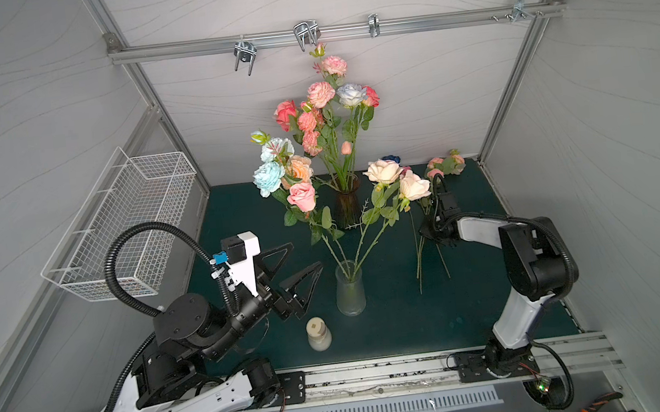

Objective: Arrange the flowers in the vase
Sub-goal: 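Grasp a pink rose stem with the right gripper and lift it high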

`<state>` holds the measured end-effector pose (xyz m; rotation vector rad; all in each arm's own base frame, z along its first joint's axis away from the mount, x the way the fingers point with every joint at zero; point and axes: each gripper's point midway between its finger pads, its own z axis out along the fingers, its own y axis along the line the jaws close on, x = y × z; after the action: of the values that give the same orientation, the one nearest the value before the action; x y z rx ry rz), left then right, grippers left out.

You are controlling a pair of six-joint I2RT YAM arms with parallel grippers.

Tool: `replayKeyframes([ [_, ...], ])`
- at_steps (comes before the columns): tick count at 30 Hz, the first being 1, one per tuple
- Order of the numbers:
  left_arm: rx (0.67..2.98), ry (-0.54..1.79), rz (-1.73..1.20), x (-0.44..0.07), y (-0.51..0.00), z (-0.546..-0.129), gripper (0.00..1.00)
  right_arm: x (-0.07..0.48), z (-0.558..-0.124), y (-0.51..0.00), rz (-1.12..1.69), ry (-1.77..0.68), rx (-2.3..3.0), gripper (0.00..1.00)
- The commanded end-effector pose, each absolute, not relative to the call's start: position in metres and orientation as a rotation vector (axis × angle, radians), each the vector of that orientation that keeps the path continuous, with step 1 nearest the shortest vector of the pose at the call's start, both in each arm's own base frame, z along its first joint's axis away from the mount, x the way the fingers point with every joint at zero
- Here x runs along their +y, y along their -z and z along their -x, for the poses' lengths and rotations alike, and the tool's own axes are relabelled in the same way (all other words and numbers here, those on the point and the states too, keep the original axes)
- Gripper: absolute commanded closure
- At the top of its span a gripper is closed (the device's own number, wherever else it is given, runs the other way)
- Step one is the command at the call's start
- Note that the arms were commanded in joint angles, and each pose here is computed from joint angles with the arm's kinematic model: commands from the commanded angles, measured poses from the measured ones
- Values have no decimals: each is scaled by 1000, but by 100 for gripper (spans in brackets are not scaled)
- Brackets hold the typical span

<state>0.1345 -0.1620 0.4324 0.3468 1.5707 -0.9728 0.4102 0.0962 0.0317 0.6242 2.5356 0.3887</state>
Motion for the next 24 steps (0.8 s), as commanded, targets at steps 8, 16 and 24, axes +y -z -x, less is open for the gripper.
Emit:
replayKeyframes([
  [8,1540,970,-336,-157,-443,-134,2,86,-421,-61,-566,-354,2422,100],
  [16,1538,974,-336,-158,-444,-134,2,75,-399,-119,-512,-346,2272,100],
  [24,1534,983,-342,-157,-449,-131,2,73,-359,-196,-451,-344,2063,100],
])
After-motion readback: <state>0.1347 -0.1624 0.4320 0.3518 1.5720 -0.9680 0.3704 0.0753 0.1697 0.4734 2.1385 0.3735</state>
